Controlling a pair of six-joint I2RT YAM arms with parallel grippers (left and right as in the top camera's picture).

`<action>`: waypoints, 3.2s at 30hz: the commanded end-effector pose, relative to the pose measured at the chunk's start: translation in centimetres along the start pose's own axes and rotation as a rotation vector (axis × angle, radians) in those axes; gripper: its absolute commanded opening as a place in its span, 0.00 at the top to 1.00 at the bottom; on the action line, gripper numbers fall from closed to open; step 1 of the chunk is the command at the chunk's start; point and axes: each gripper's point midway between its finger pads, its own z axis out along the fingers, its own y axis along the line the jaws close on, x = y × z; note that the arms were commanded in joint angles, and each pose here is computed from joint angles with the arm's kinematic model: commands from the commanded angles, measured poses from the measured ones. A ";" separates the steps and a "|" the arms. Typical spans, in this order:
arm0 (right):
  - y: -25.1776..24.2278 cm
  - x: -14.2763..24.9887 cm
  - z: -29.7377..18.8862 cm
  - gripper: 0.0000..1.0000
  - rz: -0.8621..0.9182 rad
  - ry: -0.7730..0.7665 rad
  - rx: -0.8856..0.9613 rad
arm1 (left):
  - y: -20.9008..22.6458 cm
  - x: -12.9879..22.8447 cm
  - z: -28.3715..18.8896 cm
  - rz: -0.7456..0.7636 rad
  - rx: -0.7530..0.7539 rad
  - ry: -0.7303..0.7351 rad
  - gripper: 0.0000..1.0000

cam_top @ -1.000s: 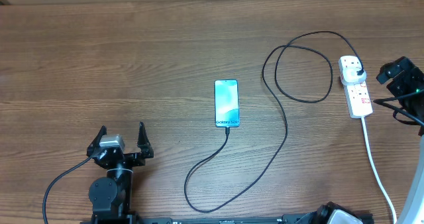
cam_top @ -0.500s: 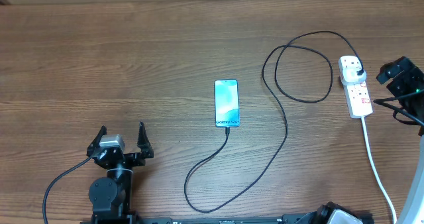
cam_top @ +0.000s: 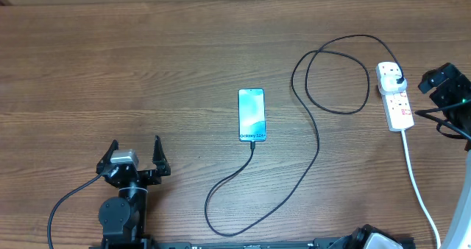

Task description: Plug charger to phone and switch on socket

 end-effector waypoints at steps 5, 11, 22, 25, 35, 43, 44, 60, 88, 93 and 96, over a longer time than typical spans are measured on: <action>-1.7 -0.9 -0.2 0.00 -0.009 -0.054 0.109 | 0.0 -0.1 0.0 -0.004 0.002 -0.009 0.00; -2.0 -1.7 -0.6 0.00 -0.010 -0.097 0.131 | 0.0 -0.1 0.0 -0.004 0.002 -0.009 0.00; 2.4 -3.9 -1.7 0.00 -0.074 -0.255 -0.002 | 0.0 -0.1 0.0 -0.004 0.002 -0.009 0.00; 4.3 -3.7 -1.6 0.00 -0.106 -0.309 -0.071 | 0.0 -0.1 0.0 -0.004 0.002 -0.009 0.00; 10.1 -1.1 -2.1 0.00 -0.194 -0.564 -0.369 | 0.0 -0.1 0.0 -0.004 0.002 -0.009 0.00; 10.4 2.6 -4.9 0.00 -0.205 -0.775 -0.565 | 0.0 -0.1 0.0 -0.004 0.002 -0.009 0.00; 10.2 3.1 -5.1 0.00 -0.204 -0.794 -0.583 | 0.0 -0.1 0.0 -0.004 0.002 -0.009 0.01; 5.1 10.4 -3.6 0.01 -0.201 -0.873 -0.641 | 0.0 -0.1 0.0 -0.004 0.002 -0.009 0.00; 3.3 17.2 0.2 0.00 -0.573 -0.716 -0.550 | 0.0 -0.1 0.0 -0.004 0.002 -0.009 0.00; 3.2 17.0 0.2 0.00 -0.567 -0.722 -0.537 | 0.0 -0.1 0.0 -0.004 0.002 -0.009 0.00; 3.1 16.9 0.2 0.00 -0.560 -0.720 -0.535 | 0.0 -0.1 0.0 -0.004 0.002 -0.009 0.00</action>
